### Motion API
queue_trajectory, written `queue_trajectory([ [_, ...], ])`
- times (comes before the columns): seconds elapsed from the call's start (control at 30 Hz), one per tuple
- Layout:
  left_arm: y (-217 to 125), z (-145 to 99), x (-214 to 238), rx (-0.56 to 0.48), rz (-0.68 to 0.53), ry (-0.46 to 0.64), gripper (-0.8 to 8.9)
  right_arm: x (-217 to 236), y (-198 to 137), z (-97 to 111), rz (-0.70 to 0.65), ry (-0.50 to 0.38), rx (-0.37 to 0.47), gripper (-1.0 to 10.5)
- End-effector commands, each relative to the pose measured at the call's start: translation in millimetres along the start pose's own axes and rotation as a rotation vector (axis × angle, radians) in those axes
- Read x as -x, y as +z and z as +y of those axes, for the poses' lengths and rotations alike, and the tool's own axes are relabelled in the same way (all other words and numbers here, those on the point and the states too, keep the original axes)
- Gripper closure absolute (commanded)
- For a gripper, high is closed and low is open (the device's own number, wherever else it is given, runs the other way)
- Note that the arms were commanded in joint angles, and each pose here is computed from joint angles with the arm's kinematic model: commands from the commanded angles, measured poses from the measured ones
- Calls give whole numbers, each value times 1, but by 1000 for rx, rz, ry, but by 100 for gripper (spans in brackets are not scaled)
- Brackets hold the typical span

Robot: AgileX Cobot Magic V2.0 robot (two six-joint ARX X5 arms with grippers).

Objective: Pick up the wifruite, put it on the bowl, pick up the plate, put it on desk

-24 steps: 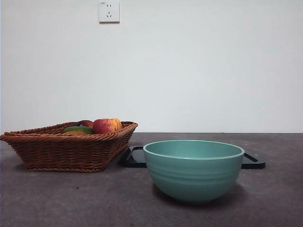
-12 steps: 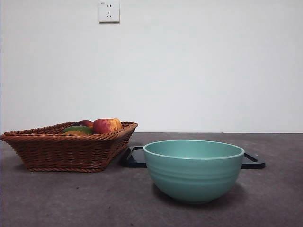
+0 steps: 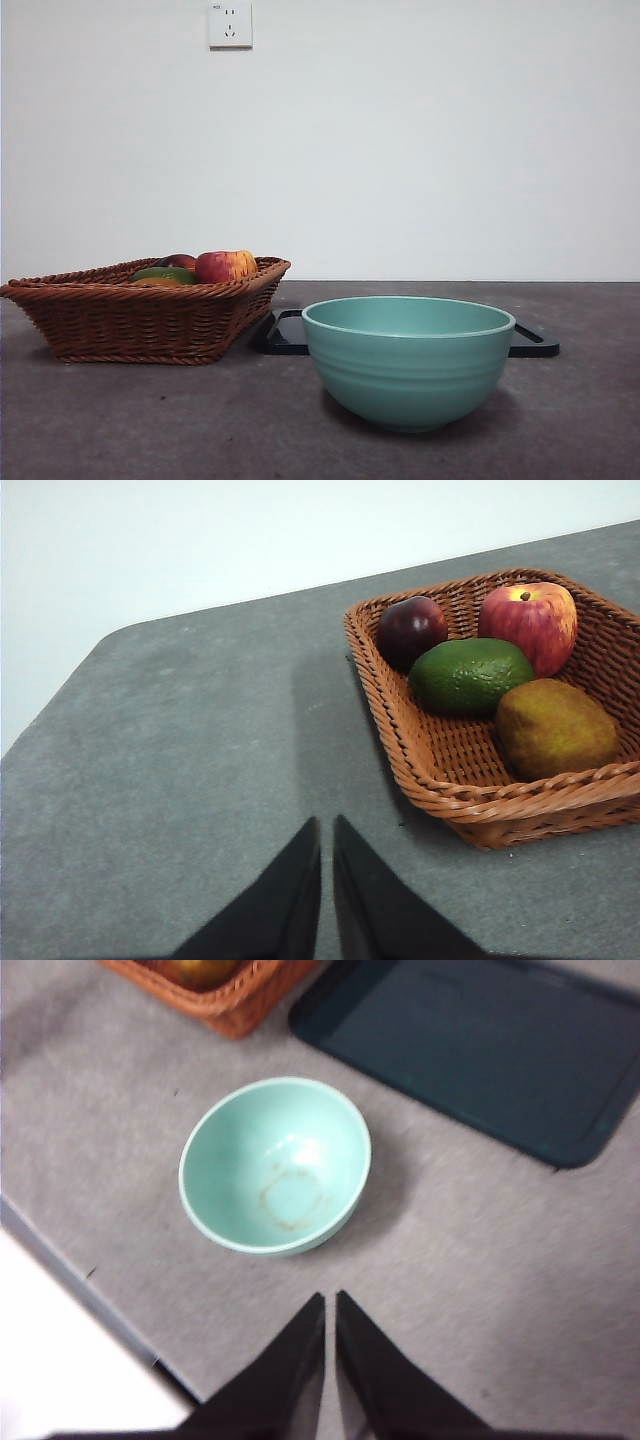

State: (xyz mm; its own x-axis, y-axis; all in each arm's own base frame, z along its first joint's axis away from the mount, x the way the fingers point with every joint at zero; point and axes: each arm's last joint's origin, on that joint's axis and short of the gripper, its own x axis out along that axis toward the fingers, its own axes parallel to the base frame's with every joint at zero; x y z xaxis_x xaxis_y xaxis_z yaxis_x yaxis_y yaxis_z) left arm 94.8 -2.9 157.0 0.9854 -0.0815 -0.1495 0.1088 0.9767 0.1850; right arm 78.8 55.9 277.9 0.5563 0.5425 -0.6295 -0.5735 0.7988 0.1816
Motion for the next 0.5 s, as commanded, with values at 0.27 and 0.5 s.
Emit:
queue_trajectory([
  [0.27, -7, -1, -2, 5, 27, 0, 794, 33, -11, -22, -548, -371, -34, 938],
  [0.5, -7, -1, -2, 6, 27, 0, 794, -20, -62, -51, -691, -485, -110, 937],
])
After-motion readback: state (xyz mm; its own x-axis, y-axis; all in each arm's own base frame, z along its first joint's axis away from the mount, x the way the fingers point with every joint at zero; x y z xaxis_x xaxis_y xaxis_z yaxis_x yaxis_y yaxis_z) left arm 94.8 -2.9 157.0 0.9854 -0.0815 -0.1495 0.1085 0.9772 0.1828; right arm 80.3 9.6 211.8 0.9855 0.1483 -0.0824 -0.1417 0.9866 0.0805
